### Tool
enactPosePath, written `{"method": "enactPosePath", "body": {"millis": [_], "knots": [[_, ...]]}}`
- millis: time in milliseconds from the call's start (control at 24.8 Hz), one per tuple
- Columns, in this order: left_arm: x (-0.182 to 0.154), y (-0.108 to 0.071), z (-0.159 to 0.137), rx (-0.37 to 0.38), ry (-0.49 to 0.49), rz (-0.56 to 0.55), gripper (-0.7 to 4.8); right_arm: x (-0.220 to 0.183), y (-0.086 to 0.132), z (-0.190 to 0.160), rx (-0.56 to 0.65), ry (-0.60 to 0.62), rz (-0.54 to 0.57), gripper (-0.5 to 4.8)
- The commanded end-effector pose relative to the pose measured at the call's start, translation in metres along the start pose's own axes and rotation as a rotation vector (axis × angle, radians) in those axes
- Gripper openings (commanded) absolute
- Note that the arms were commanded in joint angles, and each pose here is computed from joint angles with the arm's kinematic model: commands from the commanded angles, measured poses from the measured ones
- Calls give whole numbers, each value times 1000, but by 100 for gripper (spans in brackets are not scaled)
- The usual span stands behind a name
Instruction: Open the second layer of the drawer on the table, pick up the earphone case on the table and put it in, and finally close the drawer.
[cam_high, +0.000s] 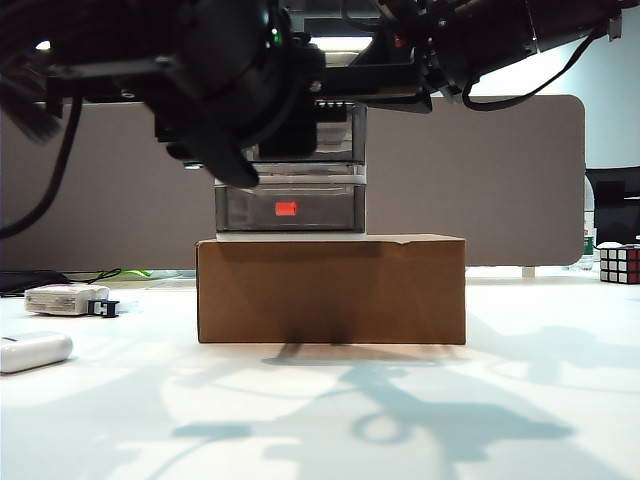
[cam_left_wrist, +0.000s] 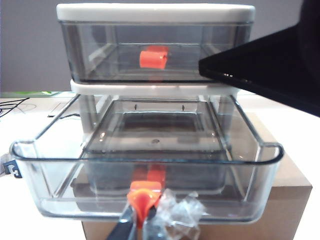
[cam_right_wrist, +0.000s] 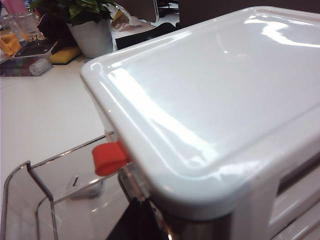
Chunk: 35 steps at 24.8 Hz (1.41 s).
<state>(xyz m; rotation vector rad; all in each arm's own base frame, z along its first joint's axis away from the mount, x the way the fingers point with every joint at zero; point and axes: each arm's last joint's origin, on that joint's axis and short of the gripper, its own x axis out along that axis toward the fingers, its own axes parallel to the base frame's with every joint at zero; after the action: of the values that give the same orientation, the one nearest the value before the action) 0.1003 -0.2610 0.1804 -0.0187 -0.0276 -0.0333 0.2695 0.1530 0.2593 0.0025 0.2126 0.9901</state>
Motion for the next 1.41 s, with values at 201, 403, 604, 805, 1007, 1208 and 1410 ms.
{"method": "enactPosePath", "body": {"millis": [201, 403, 604, 805, 1007, 1208, 1410], "knots": [[-30, 6, 14, -36, -8, -36, 197, -1, 0, 5, -10, -23, 3, -5], [-60, 31, 28, -4, -5, -62, 169, -1, 1, 3, -2, -9, 39, -5], [-63, 114, 41, -196, -39, -46, 111, -2, 3, 2, 7, 4, 99, -5], [-59, 160, 54, -291, -112, -12, 84, -2, 4, 2, 12, 12, 108, -5], [-59, 195, 58, -243, -166, -5, 51, -2, 4, 0, 20, 23, 130, -5], [-60, 206, 49, -247, -136, -10, 46, -2, 5, 0, 21, 25, 139, -5], [-51, 204, 45, -193, -73, -118, 14, -3, 6, 0, 25, 30, 166, -5]]}}
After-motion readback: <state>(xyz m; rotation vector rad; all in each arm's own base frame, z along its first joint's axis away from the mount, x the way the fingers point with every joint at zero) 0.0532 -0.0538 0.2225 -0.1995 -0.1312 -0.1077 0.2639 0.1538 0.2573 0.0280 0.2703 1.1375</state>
